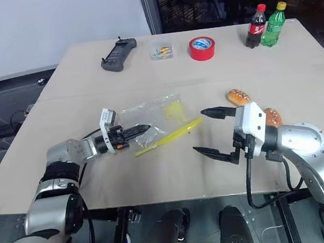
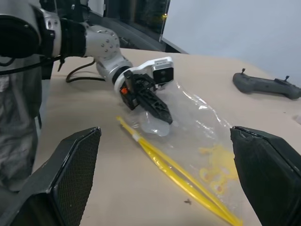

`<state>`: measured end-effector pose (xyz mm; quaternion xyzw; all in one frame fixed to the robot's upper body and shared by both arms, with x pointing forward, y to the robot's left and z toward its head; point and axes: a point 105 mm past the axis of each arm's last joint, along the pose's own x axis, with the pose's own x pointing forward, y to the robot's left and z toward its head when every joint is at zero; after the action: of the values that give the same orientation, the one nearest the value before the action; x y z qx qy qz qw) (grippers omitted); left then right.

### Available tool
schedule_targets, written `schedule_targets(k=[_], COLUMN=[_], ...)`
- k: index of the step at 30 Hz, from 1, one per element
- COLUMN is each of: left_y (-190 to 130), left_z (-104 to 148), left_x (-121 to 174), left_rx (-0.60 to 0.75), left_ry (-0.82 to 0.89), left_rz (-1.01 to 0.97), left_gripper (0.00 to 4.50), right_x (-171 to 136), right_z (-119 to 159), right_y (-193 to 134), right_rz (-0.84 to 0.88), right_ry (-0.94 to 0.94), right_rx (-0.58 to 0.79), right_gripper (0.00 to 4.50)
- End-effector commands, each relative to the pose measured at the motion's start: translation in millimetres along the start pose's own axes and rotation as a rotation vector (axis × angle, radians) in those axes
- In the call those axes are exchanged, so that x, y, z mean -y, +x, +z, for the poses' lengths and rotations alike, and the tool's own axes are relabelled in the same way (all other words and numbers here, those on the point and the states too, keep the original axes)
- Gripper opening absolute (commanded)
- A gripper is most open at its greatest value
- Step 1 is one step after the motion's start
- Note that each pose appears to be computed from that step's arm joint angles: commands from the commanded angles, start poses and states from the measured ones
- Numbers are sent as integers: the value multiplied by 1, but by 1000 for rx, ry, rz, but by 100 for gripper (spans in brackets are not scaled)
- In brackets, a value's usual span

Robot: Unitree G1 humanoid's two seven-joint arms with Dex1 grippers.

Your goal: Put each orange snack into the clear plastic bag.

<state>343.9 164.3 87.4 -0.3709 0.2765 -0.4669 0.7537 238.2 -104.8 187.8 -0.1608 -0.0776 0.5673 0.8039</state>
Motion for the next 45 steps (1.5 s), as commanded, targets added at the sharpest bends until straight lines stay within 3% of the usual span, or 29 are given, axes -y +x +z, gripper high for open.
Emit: schedule_targets(k=[1, 16, 22, 28, 45], left_y=[-4, -12, -17, -27, -33], left_z=[-16, -7, 1, 13, 17], left_x=[-7, 24, 43, 68, 96], left_rx=[-18, 42, 63, 71, 42], left_ry=[-85, -76, -114, -206, -188], left_rz=[32, 8, -31, -121, -182], left_gripper=[4, 4, 4, 4, 4], right_x=[-2, 3, 4, 20, 48], right_z=[9, 3, -6, -23, -37], right_y=[2, 4, 9, 26, 77], right_rz=[10, -50, -56, -84, -223], right_ry=[-47, -57, -76, -284, -561], right_rx=[29, 9, -57, -207, -193], right_gripper=[450, 450, 450, 450, 450])
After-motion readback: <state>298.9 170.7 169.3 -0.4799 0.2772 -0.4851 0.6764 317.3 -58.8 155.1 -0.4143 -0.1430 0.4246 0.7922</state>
